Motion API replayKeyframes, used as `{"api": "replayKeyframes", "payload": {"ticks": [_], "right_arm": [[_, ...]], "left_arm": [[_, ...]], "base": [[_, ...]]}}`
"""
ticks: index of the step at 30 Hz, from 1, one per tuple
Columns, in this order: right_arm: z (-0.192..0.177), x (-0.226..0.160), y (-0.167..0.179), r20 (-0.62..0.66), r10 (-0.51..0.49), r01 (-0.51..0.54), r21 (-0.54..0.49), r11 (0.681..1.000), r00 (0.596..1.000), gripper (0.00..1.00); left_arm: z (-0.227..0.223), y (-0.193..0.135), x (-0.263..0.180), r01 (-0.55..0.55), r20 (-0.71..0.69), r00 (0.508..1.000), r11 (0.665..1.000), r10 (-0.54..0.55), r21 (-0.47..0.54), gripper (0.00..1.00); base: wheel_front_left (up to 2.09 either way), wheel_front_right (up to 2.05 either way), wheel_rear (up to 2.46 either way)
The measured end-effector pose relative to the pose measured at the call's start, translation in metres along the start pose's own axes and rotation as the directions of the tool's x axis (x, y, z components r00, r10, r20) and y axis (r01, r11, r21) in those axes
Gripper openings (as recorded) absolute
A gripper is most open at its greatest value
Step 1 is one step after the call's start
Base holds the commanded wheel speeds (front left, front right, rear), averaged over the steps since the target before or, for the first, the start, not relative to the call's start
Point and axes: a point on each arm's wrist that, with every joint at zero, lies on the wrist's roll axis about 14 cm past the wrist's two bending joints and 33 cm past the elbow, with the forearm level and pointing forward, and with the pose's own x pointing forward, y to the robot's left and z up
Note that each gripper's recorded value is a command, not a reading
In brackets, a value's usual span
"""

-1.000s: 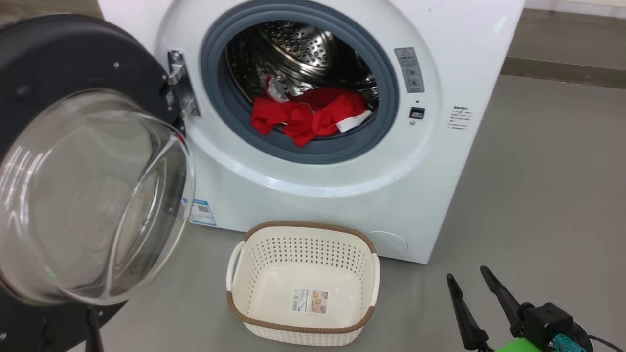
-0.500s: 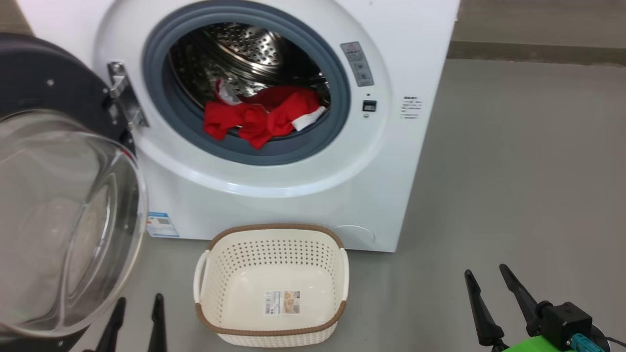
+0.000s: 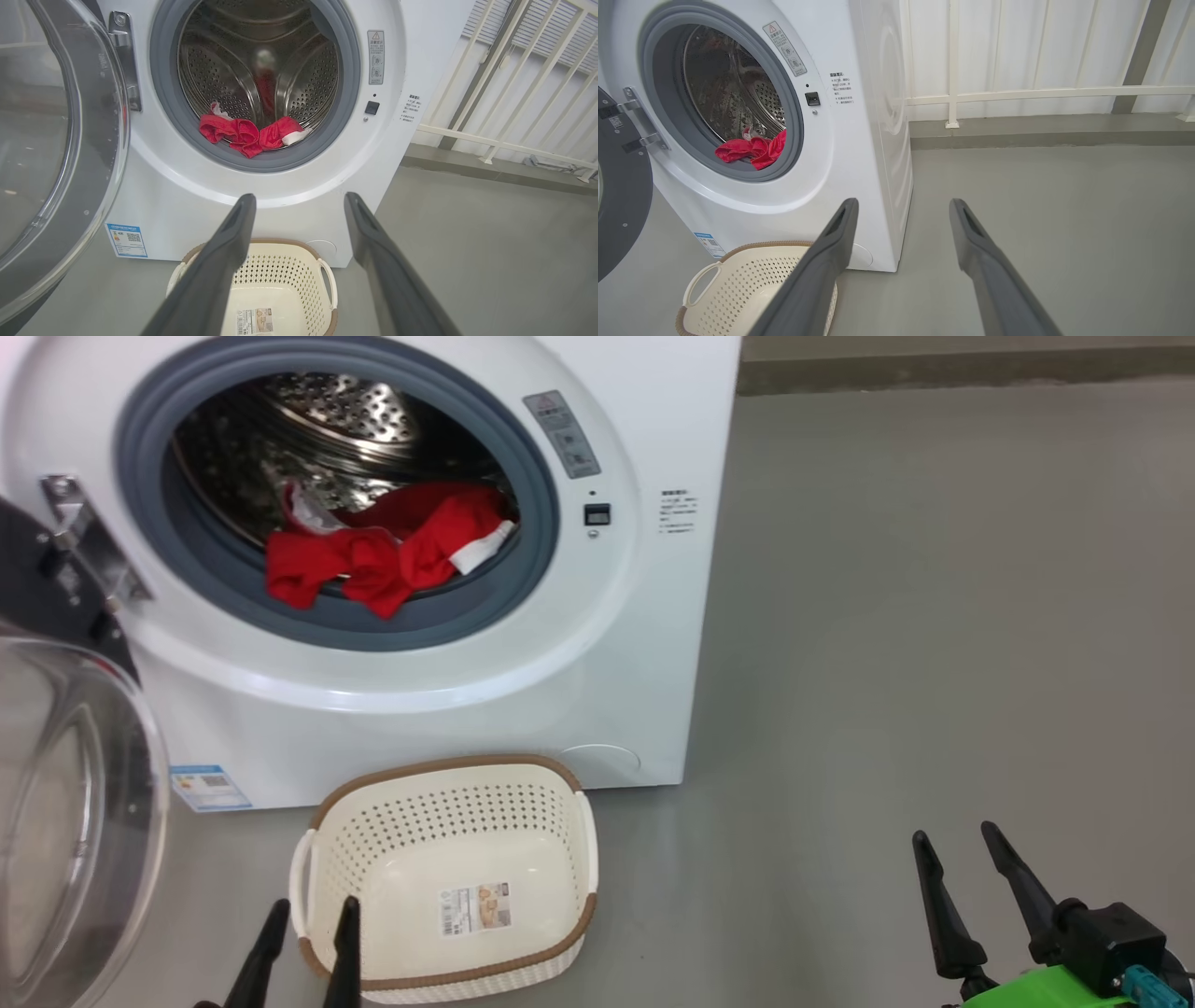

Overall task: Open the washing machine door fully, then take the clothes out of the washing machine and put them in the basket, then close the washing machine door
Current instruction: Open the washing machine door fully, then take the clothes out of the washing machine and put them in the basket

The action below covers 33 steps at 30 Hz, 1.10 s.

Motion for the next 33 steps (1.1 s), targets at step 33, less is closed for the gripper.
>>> {"api": "replayKeyframes", "payload": {"ticks": [33], "right_arm": [[-0.005,-0.01,-0.021,-0.014,-0.078,0.078,0.02,0.997,0.997,1.0]], "left_arm": [[-0.013,-0.012,0.011,0.04,-0.041,0.998,0.998,-0.042,-0.043,1.0]], "base": [[0.0,0.0,0.0]]}}
